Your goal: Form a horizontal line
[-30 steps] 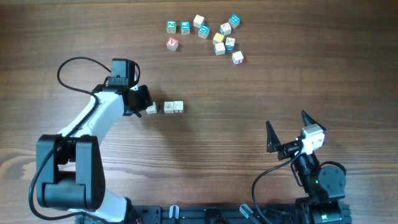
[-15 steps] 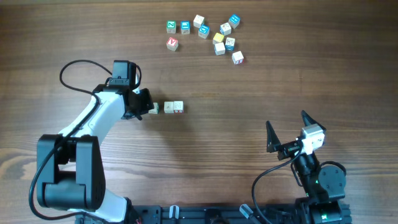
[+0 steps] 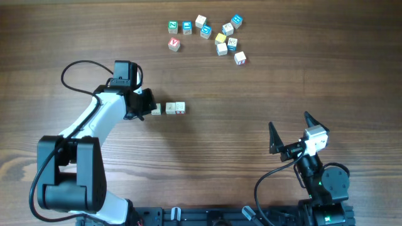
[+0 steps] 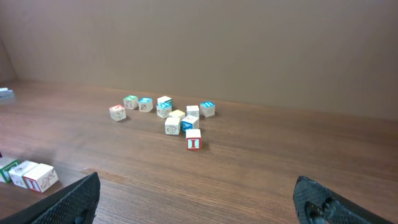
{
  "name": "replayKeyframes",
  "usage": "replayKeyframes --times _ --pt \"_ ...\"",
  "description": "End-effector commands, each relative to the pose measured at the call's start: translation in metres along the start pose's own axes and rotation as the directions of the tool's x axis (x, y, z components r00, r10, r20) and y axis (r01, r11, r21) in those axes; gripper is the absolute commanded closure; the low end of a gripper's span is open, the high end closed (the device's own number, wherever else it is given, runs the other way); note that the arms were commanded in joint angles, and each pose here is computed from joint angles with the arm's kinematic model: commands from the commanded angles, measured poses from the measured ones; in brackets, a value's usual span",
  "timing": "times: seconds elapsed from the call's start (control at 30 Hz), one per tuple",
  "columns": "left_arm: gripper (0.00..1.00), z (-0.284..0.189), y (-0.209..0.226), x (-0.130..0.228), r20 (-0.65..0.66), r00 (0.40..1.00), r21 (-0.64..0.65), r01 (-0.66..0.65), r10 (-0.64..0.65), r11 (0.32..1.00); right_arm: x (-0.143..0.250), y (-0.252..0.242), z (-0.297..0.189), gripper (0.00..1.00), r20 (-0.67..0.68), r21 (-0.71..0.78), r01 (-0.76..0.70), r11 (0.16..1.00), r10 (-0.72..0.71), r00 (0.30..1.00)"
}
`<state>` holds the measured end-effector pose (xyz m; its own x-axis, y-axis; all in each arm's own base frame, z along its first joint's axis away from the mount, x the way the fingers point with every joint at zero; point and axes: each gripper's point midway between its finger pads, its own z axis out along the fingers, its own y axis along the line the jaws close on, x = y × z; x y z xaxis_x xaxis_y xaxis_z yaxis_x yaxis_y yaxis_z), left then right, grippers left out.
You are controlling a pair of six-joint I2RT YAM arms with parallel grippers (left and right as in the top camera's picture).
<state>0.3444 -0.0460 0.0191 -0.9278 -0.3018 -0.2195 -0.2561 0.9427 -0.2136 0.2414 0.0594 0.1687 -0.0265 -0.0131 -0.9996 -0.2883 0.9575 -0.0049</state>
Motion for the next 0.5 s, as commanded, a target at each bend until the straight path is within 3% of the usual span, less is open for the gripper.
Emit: replayKeyframes --times 0.0,0.47 --pt "0.96 0.004 -0.005 0.006 -0.021 1.000 0.023 -0.020 0.020 1.000 -0.001 0.001 0.000 0.00 0.006 -0.009 0.011 1.000 -0.011 1.000" --pt "0.96 0.005 -0.017 0.000 0.031 0.997 0.000 -0.071 0.071 0.998 -0.001 0.001 0.000 0.00 0.006 -0.009 0.010 1.000 -0.010 1.000"
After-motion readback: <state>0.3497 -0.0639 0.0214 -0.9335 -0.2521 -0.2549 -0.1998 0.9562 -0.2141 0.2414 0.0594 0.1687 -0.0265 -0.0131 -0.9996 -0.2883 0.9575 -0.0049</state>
